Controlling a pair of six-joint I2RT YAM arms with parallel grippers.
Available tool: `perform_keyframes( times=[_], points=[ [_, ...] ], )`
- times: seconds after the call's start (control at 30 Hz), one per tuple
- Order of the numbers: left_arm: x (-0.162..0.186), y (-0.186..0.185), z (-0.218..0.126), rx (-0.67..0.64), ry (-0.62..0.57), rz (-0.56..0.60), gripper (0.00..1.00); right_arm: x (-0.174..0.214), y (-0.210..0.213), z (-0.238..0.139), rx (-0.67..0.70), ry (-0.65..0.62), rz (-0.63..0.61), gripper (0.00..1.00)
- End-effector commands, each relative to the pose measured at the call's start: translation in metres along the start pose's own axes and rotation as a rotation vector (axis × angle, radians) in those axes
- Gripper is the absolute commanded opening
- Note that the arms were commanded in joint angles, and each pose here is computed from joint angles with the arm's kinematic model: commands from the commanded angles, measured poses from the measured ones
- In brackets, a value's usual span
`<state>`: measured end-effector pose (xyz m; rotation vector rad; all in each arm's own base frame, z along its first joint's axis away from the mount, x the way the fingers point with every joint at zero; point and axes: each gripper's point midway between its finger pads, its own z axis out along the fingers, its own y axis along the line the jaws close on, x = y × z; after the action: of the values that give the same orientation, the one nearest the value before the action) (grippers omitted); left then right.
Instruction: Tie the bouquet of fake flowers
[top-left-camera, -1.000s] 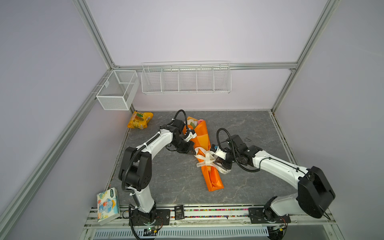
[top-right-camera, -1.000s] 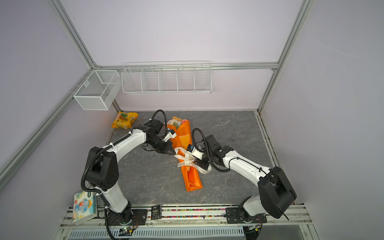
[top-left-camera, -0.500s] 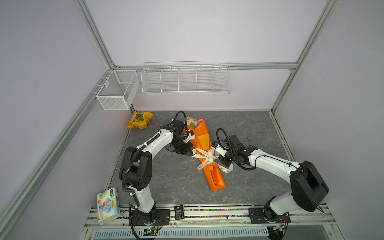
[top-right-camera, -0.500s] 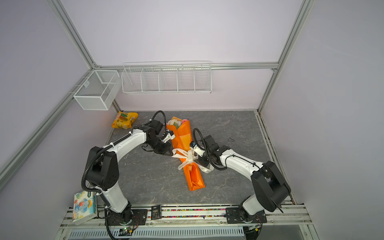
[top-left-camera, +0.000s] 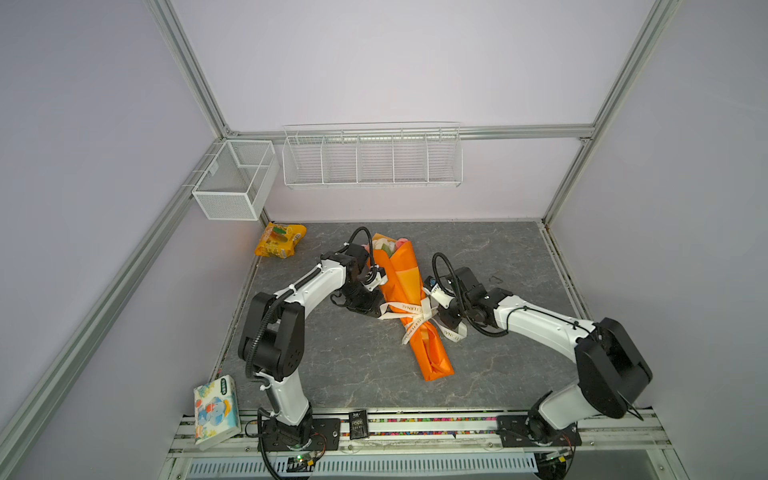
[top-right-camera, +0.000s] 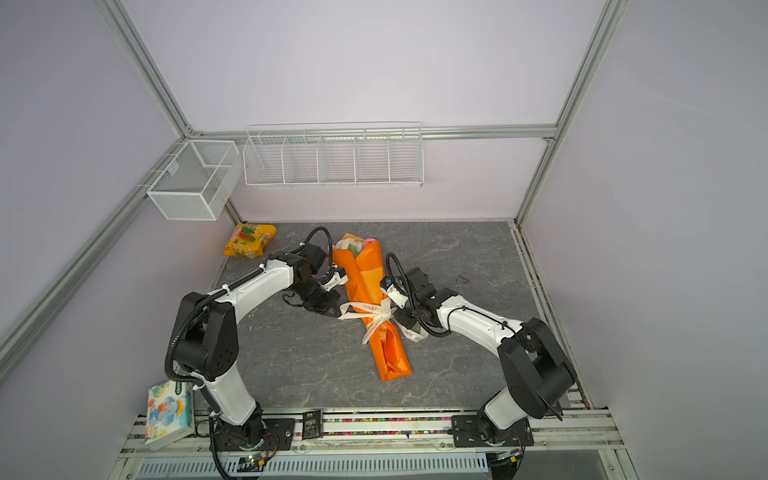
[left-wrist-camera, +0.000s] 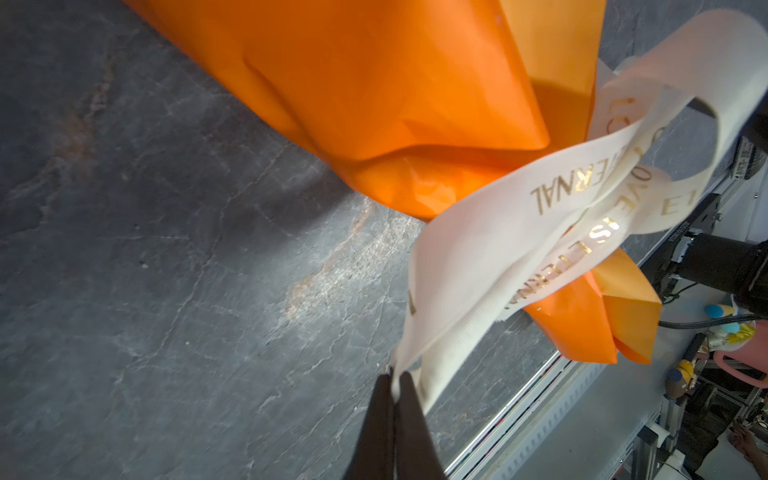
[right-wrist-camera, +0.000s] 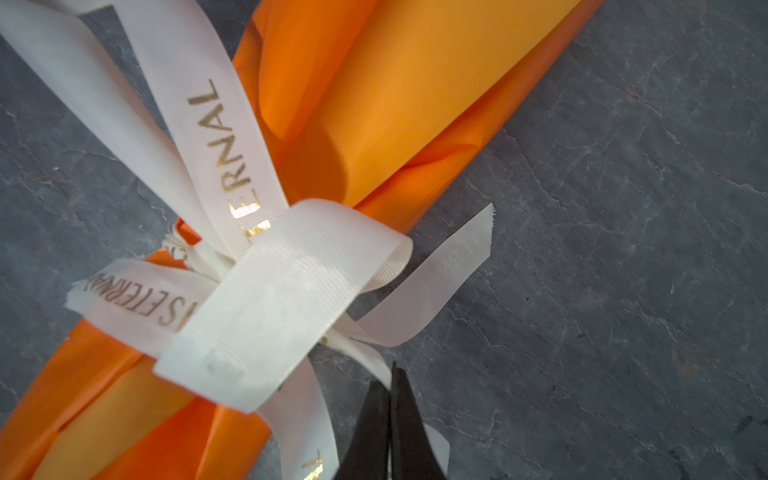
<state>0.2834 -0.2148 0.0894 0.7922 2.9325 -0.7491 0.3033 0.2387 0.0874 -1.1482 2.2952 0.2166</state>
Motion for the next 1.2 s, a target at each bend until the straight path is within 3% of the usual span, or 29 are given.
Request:
perform_keyframes(
  times=[0.0,0.33,0.5,0.67,0.87,1.03,1.17],
  points=[
    [0.014,0.011,0.001,-0.033,0.063,0.002,0.0,-0.002,-0.002,0.001,-0.002,0.013,0.006,0.07],
    [0.01,-0.004,-0.003,0.079,0.02,-0.008,0.0,-0.002,0.01,0.005,-0.044,0.013,-0.033,0.07],
    [0.015,0.014,-0.01,-0.043,0.026,-0.015,0.0,0.003,-0.009,0.011,0.039,0.062,-0.007,0.07],
    [0.021,0.027,-0.013,-0.1,0.016,-0.059,0.0,-0.006,-0.007,0.005,0.027,0.008,-0.004,0.07],
    [0.016,0.005,-0.014,0.036,0.0,-0.035,0.0,-0.003,-0.002,0.009,0.004,0.027,-0.008,0.07],
    [0.028,0.023,-0.014,-0.06,0.047,-0.05,0.0,-0.004,-0.029,0.006,0.154,0.028,0.03,0.07],
    [0.031,0.022,-0.012,-0.046,0.033,-0.066,0.0,-0.011,-0.027,0.005,0.128,0.007,0.017,0.07]
  ],
)
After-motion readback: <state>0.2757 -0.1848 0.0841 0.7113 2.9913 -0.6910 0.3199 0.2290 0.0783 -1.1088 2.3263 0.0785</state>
